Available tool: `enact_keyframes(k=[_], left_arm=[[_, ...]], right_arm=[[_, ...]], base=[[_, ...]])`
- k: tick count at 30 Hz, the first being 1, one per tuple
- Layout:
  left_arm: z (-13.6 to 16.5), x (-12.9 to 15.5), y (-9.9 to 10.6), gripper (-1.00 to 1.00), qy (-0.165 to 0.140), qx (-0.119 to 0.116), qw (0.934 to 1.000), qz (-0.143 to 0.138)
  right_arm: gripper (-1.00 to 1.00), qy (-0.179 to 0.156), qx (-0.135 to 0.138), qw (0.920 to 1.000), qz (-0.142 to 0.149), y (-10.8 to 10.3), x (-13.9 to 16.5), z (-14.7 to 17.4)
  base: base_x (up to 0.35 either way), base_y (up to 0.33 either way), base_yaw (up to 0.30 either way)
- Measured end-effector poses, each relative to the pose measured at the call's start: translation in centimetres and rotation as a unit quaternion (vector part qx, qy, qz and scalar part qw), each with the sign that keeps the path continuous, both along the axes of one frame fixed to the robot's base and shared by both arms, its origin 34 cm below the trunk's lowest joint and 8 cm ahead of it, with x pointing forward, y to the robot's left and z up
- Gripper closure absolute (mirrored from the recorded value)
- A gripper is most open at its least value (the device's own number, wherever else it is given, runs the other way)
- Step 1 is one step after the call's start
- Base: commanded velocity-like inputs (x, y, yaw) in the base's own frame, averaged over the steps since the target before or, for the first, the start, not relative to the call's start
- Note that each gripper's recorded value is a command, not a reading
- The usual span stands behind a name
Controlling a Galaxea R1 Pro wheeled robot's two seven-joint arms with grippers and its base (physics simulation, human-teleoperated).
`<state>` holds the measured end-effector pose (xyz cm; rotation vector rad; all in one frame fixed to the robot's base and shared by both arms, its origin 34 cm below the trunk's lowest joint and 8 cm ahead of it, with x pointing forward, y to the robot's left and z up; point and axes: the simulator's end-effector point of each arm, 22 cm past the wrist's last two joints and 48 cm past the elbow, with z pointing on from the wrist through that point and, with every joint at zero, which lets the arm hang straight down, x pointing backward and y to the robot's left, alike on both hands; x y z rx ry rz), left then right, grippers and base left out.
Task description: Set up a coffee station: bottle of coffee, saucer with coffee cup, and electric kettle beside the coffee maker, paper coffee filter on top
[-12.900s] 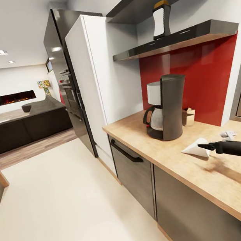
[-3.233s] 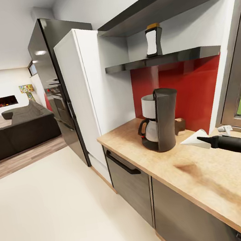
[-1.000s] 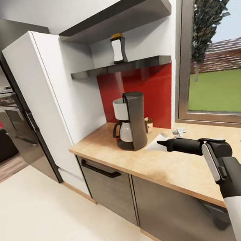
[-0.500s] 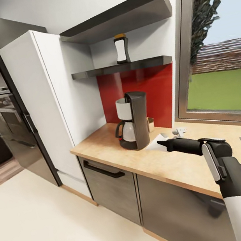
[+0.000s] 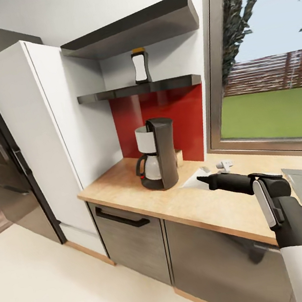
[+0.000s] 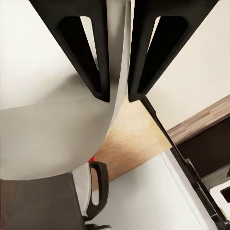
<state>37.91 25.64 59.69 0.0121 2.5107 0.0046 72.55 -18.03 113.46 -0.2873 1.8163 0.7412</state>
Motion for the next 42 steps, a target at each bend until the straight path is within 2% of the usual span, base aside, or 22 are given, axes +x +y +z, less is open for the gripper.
enact_keyframes(k=[9,18,29,42], left_arm=[[0.18,0.23,0.08,-1.0,-0.004,0.0,1.0,0.0],[0.22,0.28,0.08,-1.0,-0.004,0.0,1.0,0.0],[0.22,0.28,0.13,-1.0,-0.004,0.001,1.0,0.0],[0.22,0.28,0.13,-1.0,-0.004,0.001,1.0,0.0]], right_arm=[[1.0,-0.004,0.0,1.0,0.0,0.0,-0.16,0.43],[1.0,-0.004,0.0,1.0,0.0,-0.01,-0.19,0.5],[1.0,-0.004,0.0,1.0,0.0,0.0,-0.19,0.52],[1.0,-0.004,0.0,1.0,0.0,0.01,-0.19,0.51]], base=[[0.0,0.017,-0.211],[0.0,0.227,-0.092],[0.0,0.057,-0.233],[0.0,0.272,-0.038]])
